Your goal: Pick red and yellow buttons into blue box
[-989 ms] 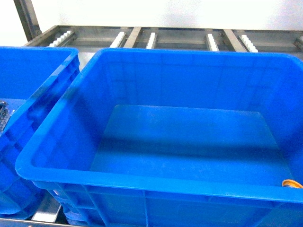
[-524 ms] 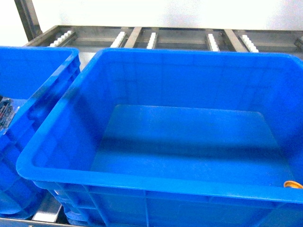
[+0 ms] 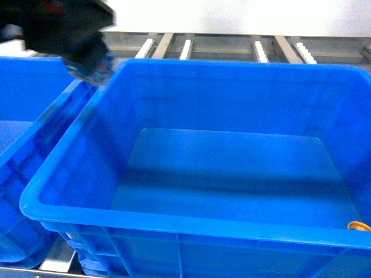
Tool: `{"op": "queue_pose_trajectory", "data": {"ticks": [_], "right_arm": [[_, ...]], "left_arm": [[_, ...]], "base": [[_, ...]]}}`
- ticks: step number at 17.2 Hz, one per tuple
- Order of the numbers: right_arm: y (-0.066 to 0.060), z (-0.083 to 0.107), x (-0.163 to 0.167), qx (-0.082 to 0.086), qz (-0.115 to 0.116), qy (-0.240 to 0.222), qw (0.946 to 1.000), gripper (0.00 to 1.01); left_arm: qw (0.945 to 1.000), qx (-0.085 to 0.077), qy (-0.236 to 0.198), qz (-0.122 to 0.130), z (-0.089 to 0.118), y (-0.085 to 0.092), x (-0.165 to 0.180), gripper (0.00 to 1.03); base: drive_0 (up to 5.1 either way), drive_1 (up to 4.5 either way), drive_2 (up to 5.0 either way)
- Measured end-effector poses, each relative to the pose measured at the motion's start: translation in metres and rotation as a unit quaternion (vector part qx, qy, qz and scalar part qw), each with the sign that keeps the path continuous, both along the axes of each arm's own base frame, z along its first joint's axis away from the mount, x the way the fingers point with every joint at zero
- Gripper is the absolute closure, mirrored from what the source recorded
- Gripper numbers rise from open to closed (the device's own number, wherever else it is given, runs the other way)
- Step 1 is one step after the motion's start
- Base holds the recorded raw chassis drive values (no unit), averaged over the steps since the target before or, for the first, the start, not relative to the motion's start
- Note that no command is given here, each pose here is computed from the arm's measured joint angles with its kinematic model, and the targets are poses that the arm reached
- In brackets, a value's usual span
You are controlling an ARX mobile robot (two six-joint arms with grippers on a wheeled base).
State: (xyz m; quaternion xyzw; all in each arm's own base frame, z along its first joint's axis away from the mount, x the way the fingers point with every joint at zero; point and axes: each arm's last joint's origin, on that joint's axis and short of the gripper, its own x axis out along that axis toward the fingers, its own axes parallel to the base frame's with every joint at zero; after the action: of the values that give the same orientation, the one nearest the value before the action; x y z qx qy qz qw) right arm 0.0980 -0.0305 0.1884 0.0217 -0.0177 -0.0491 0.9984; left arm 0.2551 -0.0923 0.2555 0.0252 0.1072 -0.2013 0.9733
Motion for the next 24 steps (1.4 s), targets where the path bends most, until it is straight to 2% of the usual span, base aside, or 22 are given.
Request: {"op": "queue_pose_trajectory", "data": {"ticks": [2, 3, 4, 5, 6, 8, 10, 11, 12, 13, 14, 15, 16, 18, 20, 21, 22, 23, 24], "right_arm": [[0.000, 0.000, 0.000, 0.000, 0.000, 0.000, 1.0000, 0.03], [0.000, 0.000, 0.000, 0.000, 0.000, 0.000, 1.0000, 0.03], [0.000, 0.000, 0.000, 0.000, 0.000, 0.000, 1.0000, 0.03], [0.000, 0.000, 0.000, 0.000, 0.000, 0.000, 1.0000, 0.03], [0.000, 0.000, 0.000, 0.000, 0.000, 0.000, 1.0000, 0.03], [0.000, 0.000, 0.000, 0.000, 0.000, 0.000, 1.0000, 0.03], [0.000, 0.000, 0.000, 0.000, 0.000, 0.000, 1.0000, 0.03], [0.000, 0.000, 0.000, 0.000, 0.000, 0.000, 1.0000, 0.03], [0.000, 0.000, 0.000, 0.000, 0.000, 0.000, 1.0000, 0.03], [0.000, 0.000, 0.000, 0.000, 0.000, 0.000, 1.0000, 0.03], [0.000, 0.000, 0.000, 0.000, 0.000, 0.000, 1.0000, 0.03], [0.000, 0.000, 0.000, 0.000, 0.000, 0.000, 1.0000, 0.03], [0.000, 0.000, 0.000, 0.000, 0.000, 0.000, 1.0000, 0.03], [0.000, 0.000, 0.000, 0.000, 0.000, 0.000, 1.0000, 0.03], [0.000, 0.000, 0.000, 0.000, 0.000, 0.000, 1.0000, 0.03], [0.000, 0.000, 0.000, 0.000, 0.000, 0.000, 1.0000, 0.03], [0.000, 0.000, 0.000, 0.000, 0.000, 0.000, 1.0000, 0.03], [0.000, 0.000, 0.000, 0.000, 0.000, 0.000, 1.0000, 0.03], [0.000, 0.000, 0.000, 0.000, 0.000, 0.000, 1.0000, 0.03]], "left_arm": [[0.9989, 0.024, 0.021, -0.034, -0.006, -0.012, 0.017, 0.72], [0.9956, 0.056, 0.044, -0.061, -0.015, -0.026, 0.037, 0.72], [0.9912, 0.072, 0.075, -0.082, -0.024, -0.037, 0.056, 0.72], [0.9888, 0.091, 0.084, -0.083, -0.035, -0.046, 0.076, 0.72], [0.9891, 0.092, 0.083, -0.079, -0.040, -0.051, 0.087, 0.70], [0.9891, 0.096, 0.083, -0.074, -0.046, -0.057, 0.098, 0.47], [0.9899, 0.088, 0.080, -0.077, -0.046, -0.060, 0.097, 0.26], [0.9911, 0.080, 0.077, -0.074, -0.050, -0.062, 0.091, 0.08], [0.9920, 0.073, 0.080, -0.065, -0.055, -0.059, 0.086, 0.03], [0.9949, 0.064, 0.069, -0.038, -0.056, -0.052, 0.079, 0.06], [0.9976, 0.047, 0.050, -0.005, -0.050, -0.041, 0.070, 0.05], [0.9989, 0.032, 0.021, 0.028, -0.039, -0.026, 0.057, 0.05], [0.9987, 0.020, -0.009, 0.047, -0.031, -0.014, 0.043, 0.05], [0.9957, 0.014, -0.036, 0.085, -0.031, 0.009, 0.010, 0.05], [0.9913, 0.013, -0.025, 0.129, -0.037, 0.028, -0.026, 0.05], [0.9888, -0.002, -0.042, 0.143, -0.031, 0.032, -0.045, 0.05], [0.9861, -0.017, -0.074, 0.148, -0.024, 0.030, -0.061, 0.05], [0.9851, -0.031, -0.103, 0.134, -0.020, 0.028, -0.077, 0.05], [0.9855, -0.029, -0.103, 0.132, -0.026, 0.028, -0.091, 0.05]], "base": [[0.0, 0.00, 0.0], [0.0, 0.00, 0.0], [0.0, 0.00, 0.0], [0.0, 0.00, 0.0], [0.0, 0.00, 0.0], [0.0, 0.00, 0.0], [0.0, 0.00, 0.0], [0.0, 0.00, 0.0], [0.0, 0.00, 0.0], [0.0, 0.00, 0.0], [0.0, 0.00, 0.0], [0.0, 0.00, 0.0], [0.0, 0.00, 0.0], [0.0, 0.00, 0.0], [0.0, 0.00, 0.0], [0.0, 0.00, 0.0], [0.0, 0.00, 0.0], [0.0, 0.00, 0.0], [0.0, 0.00, 0.0]]}}
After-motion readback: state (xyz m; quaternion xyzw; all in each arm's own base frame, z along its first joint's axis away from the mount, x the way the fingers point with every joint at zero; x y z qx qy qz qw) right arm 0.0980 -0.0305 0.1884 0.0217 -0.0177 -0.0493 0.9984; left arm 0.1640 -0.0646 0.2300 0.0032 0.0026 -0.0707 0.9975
